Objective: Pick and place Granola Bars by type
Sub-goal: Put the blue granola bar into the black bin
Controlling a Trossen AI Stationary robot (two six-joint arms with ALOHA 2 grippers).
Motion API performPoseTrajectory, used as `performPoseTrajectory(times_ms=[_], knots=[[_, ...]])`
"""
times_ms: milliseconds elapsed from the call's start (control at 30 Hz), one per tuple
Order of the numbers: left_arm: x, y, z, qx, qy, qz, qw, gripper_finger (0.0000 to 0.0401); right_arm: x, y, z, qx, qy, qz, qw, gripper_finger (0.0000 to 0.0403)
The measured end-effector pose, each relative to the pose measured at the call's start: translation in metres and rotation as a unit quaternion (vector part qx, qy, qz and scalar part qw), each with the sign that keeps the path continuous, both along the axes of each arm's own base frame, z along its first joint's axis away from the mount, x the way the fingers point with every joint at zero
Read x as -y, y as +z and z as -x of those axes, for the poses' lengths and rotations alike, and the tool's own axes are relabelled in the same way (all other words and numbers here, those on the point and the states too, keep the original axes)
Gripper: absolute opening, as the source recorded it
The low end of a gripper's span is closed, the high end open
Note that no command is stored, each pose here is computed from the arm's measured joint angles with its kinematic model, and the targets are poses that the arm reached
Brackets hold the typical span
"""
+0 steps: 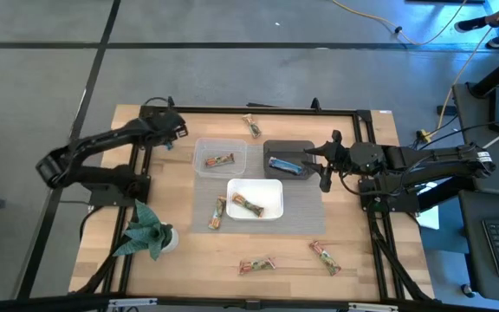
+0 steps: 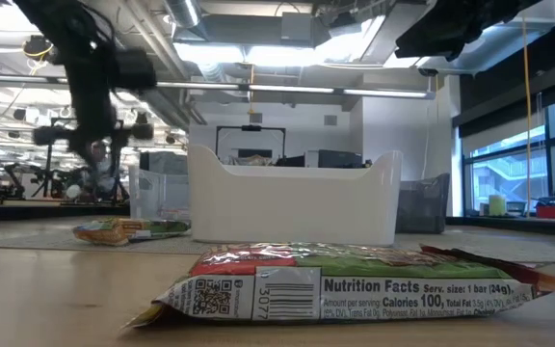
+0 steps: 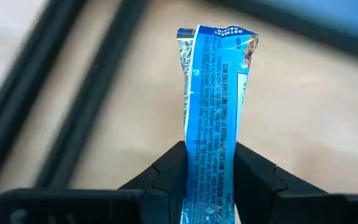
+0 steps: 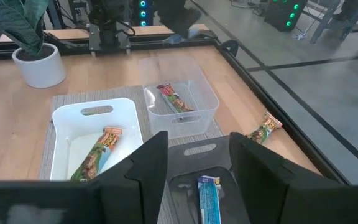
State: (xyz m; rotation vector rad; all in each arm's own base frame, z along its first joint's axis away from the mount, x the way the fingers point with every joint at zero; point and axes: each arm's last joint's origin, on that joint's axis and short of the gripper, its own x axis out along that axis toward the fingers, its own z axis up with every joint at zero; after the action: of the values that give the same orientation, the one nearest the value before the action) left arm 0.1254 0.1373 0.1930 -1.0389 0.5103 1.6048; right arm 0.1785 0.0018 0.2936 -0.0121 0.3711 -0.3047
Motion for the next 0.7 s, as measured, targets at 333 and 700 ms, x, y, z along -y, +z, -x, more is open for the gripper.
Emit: performPoseTrajectory(times_ms=[333, 700], knots=[[0.016, 0.077, -0.038, 0.203, -0.331, -0.269, 0.882, 0.0102, 0.000, 0.015, -0.007, 0.084, 0.001, -0.002, 0.996, 0.0174], [0.058, 0.117, -0.074, 0.297, -0.516, -0.439, 0.673, 0.0102, -0.004, 0.021, -0.053, 0.194, 0.026, 0.074, 0.978, 0.0176]])
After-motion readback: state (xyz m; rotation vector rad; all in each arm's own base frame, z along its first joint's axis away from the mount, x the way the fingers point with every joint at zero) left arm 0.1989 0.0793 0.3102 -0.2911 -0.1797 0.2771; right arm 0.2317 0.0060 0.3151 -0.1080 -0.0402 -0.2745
